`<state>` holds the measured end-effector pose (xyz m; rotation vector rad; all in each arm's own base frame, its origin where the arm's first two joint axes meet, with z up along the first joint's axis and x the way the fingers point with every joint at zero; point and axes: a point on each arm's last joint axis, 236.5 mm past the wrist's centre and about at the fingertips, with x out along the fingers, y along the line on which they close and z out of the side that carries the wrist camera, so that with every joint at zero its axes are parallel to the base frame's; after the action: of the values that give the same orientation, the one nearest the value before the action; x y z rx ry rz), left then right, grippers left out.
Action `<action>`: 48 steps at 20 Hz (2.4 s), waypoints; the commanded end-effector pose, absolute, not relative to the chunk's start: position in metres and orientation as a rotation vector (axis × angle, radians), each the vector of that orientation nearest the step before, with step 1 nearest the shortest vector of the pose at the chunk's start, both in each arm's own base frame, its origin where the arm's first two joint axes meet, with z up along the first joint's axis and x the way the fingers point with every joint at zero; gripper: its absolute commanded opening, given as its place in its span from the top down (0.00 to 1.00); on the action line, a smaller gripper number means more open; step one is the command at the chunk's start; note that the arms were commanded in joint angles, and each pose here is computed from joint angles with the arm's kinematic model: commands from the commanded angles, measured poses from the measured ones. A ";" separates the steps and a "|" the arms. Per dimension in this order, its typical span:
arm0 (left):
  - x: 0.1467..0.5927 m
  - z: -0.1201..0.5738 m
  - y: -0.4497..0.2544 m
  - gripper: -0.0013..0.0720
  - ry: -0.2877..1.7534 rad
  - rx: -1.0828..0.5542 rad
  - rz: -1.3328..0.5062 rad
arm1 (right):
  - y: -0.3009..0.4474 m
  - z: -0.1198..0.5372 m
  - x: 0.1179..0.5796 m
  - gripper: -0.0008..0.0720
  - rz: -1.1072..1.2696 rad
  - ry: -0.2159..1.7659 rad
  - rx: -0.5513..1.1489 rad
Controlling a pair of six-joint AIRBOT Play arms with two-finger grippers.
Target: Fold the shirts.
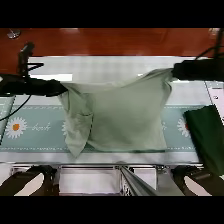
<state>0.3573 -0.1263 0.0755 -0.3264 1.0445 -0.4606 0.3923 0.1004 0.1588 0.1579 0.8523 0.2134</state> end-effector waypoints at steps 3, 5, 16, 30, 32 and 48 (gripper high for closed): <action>0.419 0.013 -0.118 0.95 1.046 -0.380 -0.352 | 0.106 0.093 0.504 0.96 0.175 0.874 0.449; 0.426 0.016 -0.123 0.51 1.052 -0.395 -0.368 | 0.105 0.092 0.528 0.66 0.207 0.869 0.539; 0.225 -0.035 -0.093 0.03 1.585 -0.459 -0.357 | -0.036 0.023 0.333 0.13 -0.022 1.300 0.531; 0.133 -0.090 -0.157 0.03 1.699 -0.644 -0.463 | 0.041 -0.035 0.235 0.13 0.140 1.389 0.680; 0.132 -0.097 -0.170 0.03 1.673 -0.637 -0.474 | 0.036 -0.038 0.230 0.13 0.114 1.412 0.666; 0.177 -0.074 -0.185 0.95 1.507 -0.546 -0.539 | 0.052 -0.084 0.172 0.13 0.060 1.612 0.749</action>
<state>0.1731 -0.1836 -0.0775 -0.5493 1.5206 -0.5333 0.1702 0.0457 -0.0793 0.7064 1.6229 0.0577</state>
